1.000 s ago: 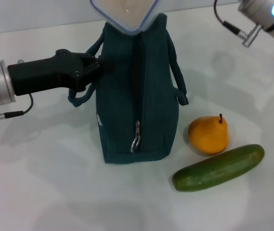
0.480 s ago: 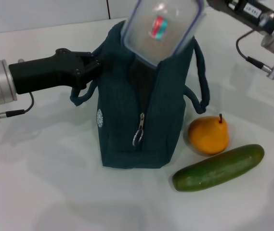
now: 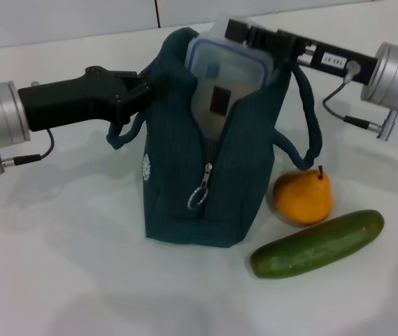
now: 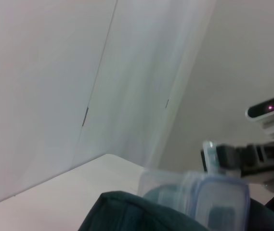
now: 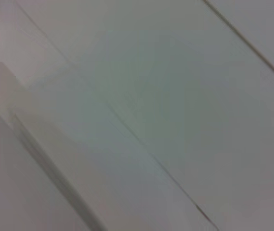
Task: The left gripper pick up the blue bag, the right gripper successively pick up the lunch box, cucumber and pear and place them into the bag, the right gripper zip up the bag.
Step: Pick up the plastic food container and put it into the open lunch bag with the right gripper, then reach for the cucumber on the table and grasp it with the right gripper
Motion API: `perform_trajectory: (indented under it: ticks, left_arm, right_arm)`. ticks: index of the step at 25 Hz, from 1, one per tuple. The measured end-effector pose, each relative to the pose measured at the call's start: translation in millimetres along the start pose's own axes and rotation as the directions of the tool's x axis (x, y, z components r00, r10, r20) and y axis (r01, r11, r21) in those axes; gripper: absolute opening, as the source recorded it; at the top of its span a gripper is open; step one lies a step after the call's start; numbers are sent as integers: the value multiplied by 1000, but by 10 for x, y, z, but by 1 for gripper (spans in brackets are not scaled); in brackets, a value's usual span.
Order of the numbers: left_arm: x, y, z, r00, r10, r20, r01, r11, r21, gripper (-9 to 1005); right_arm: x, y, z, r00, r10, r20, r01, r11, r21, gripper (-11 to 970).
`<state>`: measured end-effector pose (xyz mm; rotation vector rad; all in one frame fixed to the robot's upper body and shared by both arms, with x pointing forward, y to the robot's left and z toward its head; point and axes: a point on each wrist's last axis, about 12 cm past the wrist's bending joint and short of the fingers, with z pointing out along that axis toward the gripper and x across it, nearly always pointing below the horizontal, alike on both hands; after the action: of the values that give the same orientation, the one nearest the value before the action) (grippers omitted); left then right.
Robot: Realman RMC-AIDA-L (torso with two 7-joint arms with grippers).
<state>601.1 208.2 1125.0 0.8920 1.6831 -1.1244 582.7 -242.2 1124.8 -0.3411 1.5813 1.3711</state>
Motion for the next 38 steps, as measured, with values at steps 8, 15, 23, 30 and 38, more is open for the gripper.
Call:
perform_trajectory:
  ticks: [8, 15, 23, 30, 38]
  left_arm:
    - [4, 19, 10, 1000, -2, -4, 2, 1000, -18, 47]
    - [14, 9, 39, 1000, -9, 7, 9, 1000, -14, 47]
    - [24, 9, 54, 1000, -12, 9, 12, 1000, -15, 47]
    - [25, 7, 57, 1000, -1, 9, 1, 1000, -14, 47]
    - [78, -13, 83, 1000, -9, 13, 9, 1000, -9, 47]
  right_arm:
    - [10, 42, 8, 999, -29, -42, 28, 999, -37, 158]
    - [-55, 62, -7, 993, -92, -74, 89, 995, -35, 271]
    - [-275, 203, -295, 963, -252, -100, 249, 968, -38, 530]
    - [-718, 733, -877, 850, -494, -182, 458, 865, -206, 651]
    - [-782, 793, -723, 746, -484, -458, 379, 874, -306, 692]
